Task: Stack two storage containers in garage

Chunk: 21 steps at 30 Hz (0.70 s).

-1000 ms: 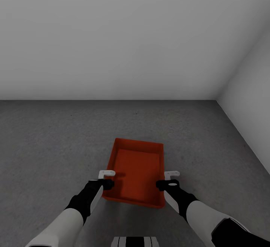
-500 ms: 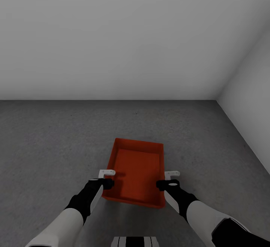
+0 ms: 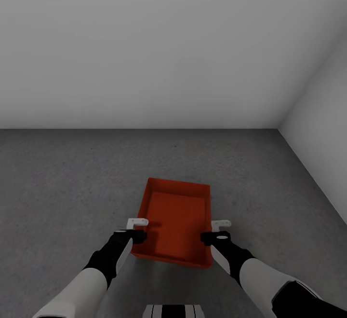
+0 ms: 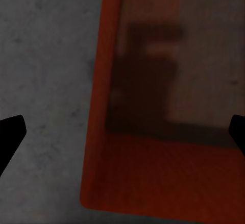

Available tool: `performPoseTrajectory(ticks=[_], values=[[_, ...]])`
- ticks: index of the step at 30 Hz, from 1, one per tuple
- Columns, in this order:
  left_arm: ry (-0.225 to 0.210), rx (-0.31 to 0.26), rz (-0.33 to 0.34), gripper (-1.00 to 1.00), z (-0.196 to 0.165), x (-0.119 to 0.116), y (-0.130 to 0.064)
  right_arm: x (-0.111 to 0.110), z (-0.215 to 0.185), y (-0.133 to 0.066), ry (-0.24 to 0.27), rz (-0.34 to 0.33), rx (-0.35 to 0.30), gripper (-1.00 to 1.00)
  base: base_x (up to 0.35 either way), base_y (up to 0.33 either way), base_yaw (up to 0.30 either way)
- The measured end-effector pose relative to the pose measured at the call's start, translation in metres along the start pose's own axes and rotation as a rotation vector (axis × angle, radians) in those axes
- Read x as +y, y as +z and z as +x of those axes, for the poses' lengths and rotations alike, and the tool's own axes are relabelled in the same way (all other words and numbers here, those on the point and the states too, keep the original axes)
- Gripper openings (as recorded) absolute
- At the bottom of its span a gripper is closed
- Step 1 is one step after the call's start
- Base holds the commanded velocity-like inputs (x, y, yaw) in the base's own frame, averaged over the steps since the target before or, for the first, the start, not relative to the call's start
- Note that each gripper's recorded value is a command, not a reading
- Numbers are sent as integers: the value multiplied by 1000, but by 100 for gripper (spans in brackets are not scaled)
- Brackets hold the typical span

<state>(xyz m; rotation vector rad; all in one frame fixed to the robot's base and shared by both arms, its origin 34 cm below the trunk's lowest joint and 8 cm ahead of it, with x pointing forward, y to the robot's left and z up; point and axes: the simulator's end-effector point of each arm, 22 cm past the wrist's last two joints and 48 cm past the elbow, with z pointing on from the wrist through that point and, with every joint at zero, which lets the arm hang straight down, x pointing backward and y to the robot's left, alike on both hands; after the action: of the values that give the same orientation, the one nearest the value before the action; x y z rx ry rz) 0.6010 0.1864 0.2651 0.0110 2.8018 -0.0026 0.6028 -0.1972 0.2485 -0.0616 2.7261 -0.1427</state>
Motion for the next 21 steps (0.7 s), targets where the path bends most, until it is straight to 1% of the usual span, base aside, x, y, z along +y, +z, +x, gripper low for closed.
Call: performPoseTrajectory(ticks=[12,18,21], values=[[0,5,-7,100,3,1,1,5,-4,-1,4,-7,-9,100,0,0,0],[-1,7,-9,100,4,0,1,4,-3,-1,9,-5,-6,100,0,0,0],[-4,-1,-8,100,2,0,1,3,-2,-1,14,-3,-4,100,0,0,0]])
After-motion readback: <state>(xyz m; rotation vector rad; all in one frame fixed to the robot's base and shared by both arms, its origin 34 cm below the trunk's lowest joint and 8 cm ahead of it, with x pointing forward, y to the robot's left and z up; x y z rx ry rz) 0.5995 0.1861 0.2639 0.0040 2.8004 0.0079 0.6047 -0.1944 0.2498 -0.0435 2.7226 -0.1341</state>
